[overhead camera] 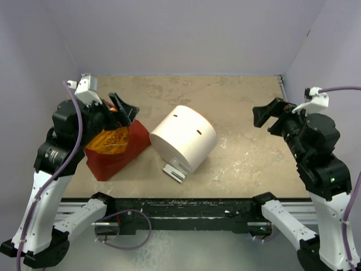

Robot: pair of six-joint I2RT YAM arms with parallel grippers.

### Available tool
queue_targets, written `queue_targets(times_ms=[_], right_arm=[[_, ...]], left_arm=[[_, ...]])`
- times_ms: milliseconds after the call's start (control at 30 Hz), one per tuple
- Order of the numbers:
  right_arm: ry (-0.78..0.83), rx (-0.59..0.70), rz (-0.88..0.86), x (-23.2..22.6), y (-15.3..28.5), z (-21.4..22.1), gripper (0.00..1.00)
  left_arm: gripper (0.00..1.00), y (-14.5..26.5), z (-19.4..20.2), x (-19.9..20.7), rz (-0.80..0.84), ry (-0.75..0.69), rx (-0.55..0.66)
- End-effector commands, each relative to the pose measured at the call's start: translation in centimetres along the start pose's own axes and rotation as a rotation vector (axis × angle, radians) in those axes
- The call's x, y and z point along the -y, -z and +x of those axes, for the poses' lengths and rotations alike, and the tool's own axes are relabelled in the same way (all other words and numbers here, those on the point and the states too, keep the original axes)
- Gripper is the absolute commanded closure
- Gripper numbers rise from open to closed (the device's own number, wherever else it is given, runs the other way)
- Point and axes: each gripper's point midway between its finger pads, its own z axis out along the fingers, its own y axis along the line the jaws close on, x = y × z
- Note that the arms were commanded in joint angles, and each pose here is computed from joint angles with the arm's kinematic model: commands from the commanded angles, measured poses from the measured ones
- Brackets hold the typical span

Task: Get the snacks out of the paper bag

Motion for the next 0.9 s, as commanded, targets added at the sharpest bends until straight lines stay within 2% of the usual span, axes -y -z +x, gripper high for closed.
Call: queue_targets(times_ms=[0, 233, 500, 633, 700, 867], right_arm=[[0.03, 0.068, 0.092, 0.8, -0.3, -3.8, 0.01], [0.032, 0.094, 0.179, 1.2, -1.8, -7.0, 0.01], [0.036, 0.109, 0.233, 1.5, -3.2, -8.8, 0.01], [0.036, 0.099, 0.198, 0.9, -3.8, -8.6, 0.0], [0.092, 0.095, 0.161, 0.5, -4.1, -8.4, 0.01], [0.153, 0.023, -0.046, -2.6, -4.5, -5.9, 0.01]], left_arm=[[0.01, -0.4, -5.1, 0.5, -0.034, -0.052, 0.112], [0.01, -1.1, -9.1, 0.5, -0.089, -0.105, 0.146], [0.01, -1.4, -11.0, 1.1, -0.076, -0.132, 0.149], [0.01, -2.4, -10.5, 2.1, -0.017, -0.127, 0.1], [0.01, -3.1, -9.6, 2.8, 0.034, -0.11, 0.058], [0.01, -5.2, -5.3, 4.7, 0.184, -0.01, -0.09]])
